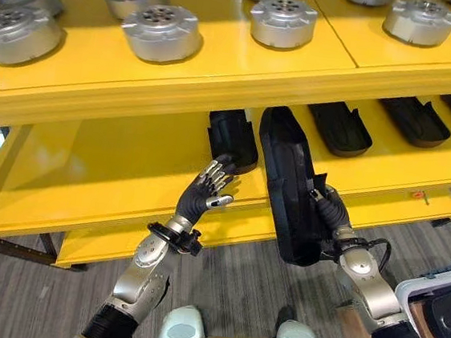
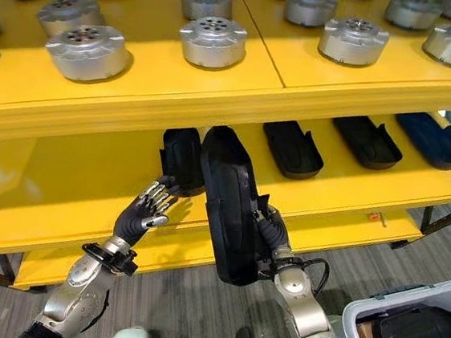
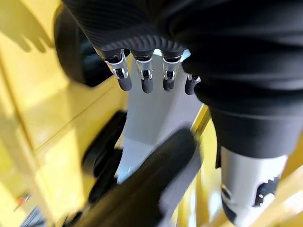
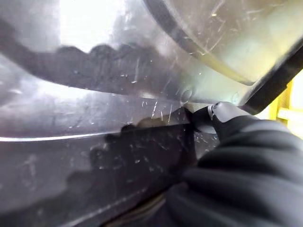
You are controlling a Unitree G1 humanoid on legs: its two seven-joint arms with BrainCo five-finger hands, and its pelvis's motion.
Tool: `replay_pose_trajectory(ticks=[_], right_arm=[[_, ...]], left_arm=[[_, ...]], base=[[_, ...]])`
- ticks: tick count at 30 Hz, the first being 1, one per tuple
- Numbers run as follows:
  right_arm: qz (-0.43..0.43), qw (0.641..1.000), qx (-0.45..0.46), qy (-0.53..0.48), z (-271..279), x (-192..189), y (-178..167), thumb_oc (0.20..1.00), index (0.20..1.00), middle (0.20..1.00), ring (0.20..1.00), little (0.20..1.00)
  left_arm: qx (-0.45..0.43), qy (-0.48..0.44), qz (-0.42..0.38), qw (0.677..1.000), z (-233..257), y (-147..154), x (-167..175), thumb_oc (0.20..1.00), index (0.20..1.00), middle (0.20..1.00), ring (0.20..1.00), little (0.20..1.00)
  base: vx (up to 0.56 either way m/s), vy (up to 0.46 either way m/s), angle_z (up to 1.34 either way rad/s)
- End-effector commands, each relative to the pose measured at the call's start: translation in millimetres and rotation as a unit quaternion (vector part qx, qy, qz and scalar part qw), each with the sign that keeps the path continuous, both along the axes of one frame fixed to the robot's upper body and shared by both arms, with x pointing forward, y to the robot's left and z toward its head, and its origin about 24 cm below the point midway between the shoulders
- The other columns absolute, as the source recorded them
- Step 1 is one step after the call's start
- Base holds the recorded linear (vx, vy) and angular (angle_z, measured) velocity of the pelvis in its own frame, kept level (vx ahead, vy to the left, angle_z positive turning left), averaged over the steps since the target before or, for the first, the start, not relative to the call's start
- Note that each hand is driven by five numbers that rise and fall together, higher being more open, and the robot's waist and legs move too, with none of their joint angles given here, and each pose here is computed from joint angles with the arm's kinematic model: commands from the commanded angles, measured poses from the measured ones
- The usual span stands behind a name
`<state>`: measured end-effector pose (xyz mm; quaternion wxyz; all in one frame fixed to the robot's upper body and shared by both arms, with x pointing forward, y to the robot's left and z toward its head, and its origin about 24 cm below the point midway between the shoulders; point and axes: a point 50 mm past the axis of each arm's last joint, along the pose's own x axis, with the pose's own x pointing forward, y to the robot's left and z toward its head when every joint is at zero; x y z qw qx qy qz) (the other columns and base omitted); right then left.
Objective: Move parts from the plastic box to the shelf.
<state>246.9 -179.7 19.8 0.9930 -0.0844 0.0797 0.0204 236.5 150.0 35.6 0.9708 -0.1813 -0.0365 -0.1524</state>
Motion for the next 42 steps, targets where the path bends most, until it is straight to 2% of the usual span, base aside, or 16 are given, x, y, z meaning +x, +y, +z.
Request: replay_pose_trajectory(ticks=[1,15,23,30,33,42], right_arm=[[0.069,0.995,0.047,-0.058,29.3,12.7,28.9,0.2,0.2,0.2,0.2,0.2],[0.02,0.993,0.091,-0.073,35.0,9.8,26.4,0.2,0.2,0.2,0.2,0.2],[0.038,0.992,0.096,-0.068,30.4,8.7,37.0,0.2,0.2,0.2,0.2,0.2],[0.024,0.995,0.089,-0.048,21.9,8.0,28.8,0.2,0.2,0.2,0.2,0.2],[0.049,0.995,0.082,-0.042,18.5,5.9,32.6,0.2,0.2,0.2,0.2,0.2],[0.063,0.993,0.089,-0.034,15.7,7.2,36.0,0.2,0.2,0.2,0.2,0.2]], left_arm=[[0.007,-0.058,0.006,0.998,17.9,6.2,-12.3,1.0,1.0,1.0,1.0,1.0],[0.084,-0.066,-0.022,0.994,18.0,12.7,-13.2,1.0,1.0,1.0,1.0,1.0],[0.077,-0.058,-0.002,0.995,22.7,17.1,-10.5,1.0,1.0,1.0,1.0,1.0],[0.042,-0.034,0.021,0.998,16.3,3.4,-8.9,1.0,1.0,1.0,1.0,1.0],[0.031,-0.031,0.016,0.999,14.0,-1.0,-13.5,1.0,1.0,1.0,1.0,1.0],[0.035,-0.026,0.032,0.999,13.4,-3.0,-16.1,1.0,1.0,1.0,1.0,1.0]], base=[[-0.06,0.434,0.19],[-0.1,0.346,0.38],[-0.09,0.244,-0.24],[0.08,-0.059,-0.05],[0.14,-0.154,-0.13],[0.1,-0.085,-0.08]])
